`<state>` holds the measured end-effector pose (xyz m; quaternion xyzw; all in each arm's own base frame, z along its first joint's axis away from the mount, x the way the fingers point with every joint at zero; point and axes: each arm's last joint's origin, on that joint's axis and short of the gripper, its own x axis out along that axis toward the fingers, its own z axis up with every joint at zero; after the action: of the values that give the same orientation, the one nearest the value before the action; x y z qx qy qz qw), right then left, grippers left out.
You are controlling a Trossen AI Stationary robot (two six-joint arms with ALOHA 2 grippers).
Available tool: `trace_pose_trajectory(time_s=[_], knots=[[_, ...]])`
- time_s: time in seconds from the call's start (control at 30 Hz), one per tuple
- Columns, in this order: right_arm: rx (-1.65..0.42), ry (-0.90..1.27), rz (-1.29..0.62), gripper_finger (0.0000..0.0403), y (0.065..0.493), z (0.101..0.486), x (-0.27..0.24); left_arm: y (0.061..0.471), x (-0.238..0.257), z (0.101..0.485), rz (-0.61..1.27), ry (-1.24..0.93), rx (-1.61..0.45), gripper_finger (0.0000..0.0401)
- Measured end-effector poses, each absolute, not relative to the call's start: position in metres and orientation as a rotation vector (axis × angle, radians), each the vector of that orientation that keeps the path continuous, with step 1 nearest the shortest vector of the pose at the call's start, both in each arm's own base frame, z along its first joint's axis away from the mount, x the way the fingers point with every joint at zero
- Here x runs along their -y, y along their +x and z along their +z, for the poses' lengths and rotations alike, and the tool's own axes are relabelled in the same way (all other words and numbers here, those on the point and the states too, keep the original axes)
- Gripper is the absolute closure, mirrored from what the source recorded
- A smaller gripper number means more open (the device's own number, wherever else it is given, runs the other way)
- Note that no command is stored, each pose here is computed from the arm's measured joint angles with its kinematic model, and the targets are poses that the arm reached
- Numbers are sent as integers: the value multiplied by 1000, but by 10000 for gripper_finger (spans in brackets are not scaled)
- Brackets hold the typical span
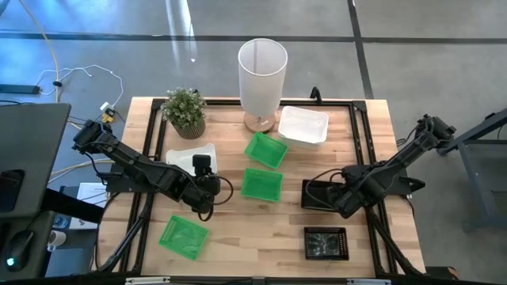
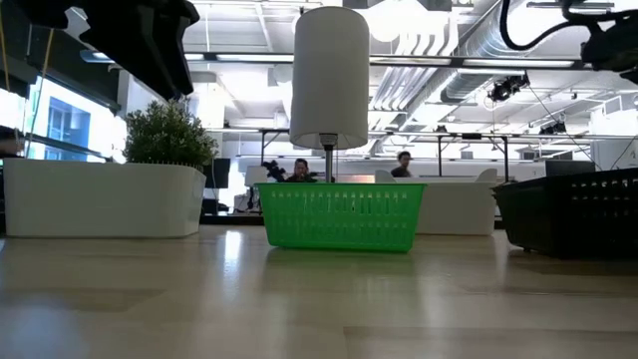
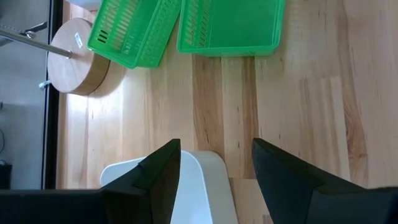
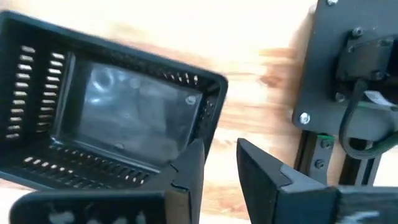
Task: Stack baskets by color
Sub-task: Stack the top left black bin on top of the top right black bin, then stack the top green bin on top of the middle green bin
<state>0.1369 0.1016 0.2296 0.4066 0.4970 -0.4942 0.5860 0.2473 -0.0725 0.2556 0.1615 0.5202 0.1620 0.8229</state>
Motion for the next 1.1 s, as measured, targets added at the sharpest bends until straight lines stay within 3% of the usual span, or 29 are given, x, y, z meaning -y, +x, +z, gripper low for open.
trace_pose_trajectory(time_s=[0.8, 1.1], knots=[[-1329, 821, -1186, 320, 152, 205, -117, 251, 74, 257, 340, 325, -1070, 217], [-1234, 710, -1180, 320, 156, 237, -116, 254, 75, 258, 338, 306, -1036, 217]])
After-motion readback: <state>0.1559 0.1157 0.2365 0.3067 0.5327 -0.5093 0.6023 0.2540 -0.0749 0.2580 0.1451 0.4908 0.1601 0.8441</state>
